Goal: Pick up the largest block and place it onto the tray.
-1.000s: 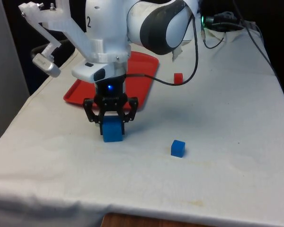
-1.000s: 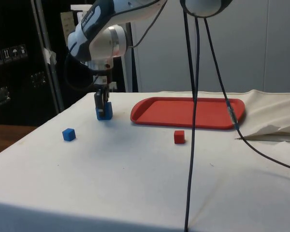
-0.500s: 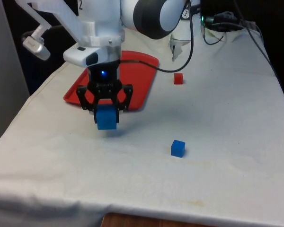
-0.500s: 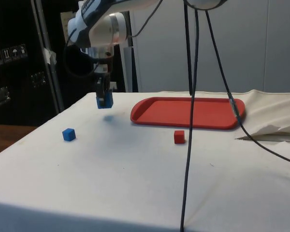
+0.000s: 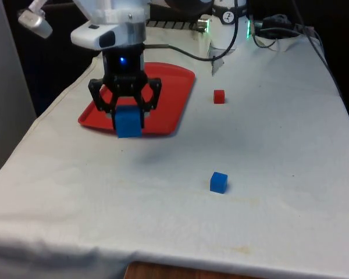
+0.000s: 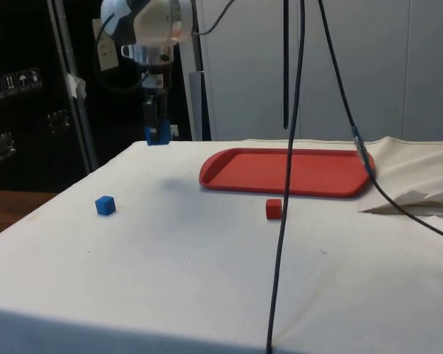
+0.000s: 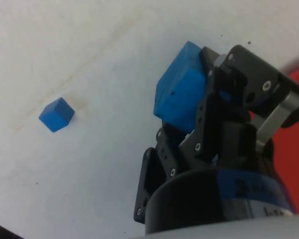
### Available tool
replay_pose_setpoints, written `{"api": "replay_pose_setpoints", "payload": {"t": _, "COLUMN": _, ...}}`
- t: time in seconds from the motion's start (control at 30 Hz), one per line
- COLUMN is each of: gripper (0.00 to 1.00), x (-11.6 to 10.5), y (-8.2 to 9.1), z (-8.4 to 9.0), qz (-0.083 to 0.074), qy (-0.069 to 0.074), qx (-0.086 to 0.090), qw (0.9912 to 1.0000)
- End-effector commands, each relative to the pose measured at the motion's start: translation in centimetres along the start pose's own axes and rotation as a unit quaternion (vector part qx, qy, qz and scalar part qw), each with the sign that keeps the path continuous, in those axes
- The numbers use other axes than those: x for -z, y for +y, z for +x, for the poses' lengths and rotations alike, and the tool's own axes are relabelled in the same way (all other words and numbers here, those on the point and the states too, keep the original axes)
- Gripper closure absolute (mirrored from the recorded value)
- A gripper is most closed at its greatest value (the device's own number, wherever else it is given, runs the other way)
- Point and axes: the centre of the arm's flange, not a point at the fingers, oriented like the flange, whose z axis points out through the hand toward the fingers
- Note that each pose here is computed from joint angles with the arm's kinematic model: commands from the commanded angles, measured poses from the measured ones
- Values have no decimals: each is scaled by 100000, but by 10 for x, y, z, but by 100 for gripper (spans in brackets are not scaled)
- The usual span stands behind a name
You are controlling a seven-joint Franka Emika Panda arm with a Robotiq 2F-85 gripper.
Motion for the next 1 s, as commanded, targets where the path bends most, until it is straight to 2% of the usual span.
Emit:
{"api": "replay_pose_setpoints", "payload": {"t": 0.0, "gripper": 100, "x": 8, "y": 0, "z": -1, "qz": -146, "qy": -136, "qx": 176, "qw": 100000}}
{"api": "replay_pose_setpoints", "payload": {"t": 0.1, "gripper": 100, "x": 22, "y": 1, "z": -1, "qz": -2, "qy": -3, "qx": 114, "qw": 100000}}
{"api": "replay_pose_setpoints", "payload": {"t": 0.13, "gripper": 100, "x": 17, "y": 1, "z": 0, "qz": 114, "qy": 128, "qx": -11, "qw": 100000}}
{"api": "replay_pose_setpoints", "payload": {"t": 0.23, "gripper": 100, "x": 36, "y": 2, "z": -1, "qz": 87, "qy": 147, "qx": 31, "qw": 100000}}
{"api": "replay_pose_setpoints", "payload": {"t": 0.4, "gripper": 100, "x": 53, "y": 3, "z": -3, "qz": 195, "qy": 282, "qx": -124, "qw": 99999}}
{"api": "replay_pose_setpoints", "payload": {"t": 0.43, "gripper": 100, "x": 49, "y": 4, "z": -1, "qz": 448, "qy": 447, "qx": -299, "qw": 99998}}
{"api": "replay_pose_setpoints", "payload": {"t": 0.57, "gripper": 100, "x": 63, "y": 4, "z": -5, "qz": 276, "qy": 372, "qx": -216, "qw": 99999}}
{"api": "replay_pose_setpoints", "payload": {"t": 0.73, "gripper": 100, "x": 67, "y": 6, "z": -8, "qz": 659, "qy": 390, "qx": -420, "qw": 99996}}
{"api": "replay_pose_setpoints", "payload": {"t": 0.77, "gripper": 100, "x": 74, "y": 7, "z": -14, "qz": 391, "qy": 319, "qx": -249, "qw": 99998}}
{"api": "replay_pose_setpoints", "payload": {"t": 0.97, "gripper": 100, "x": 80, "y": 8, "z": -25, "qz": 640, "qy": 368, "qx": 233, "qw": 99997}}
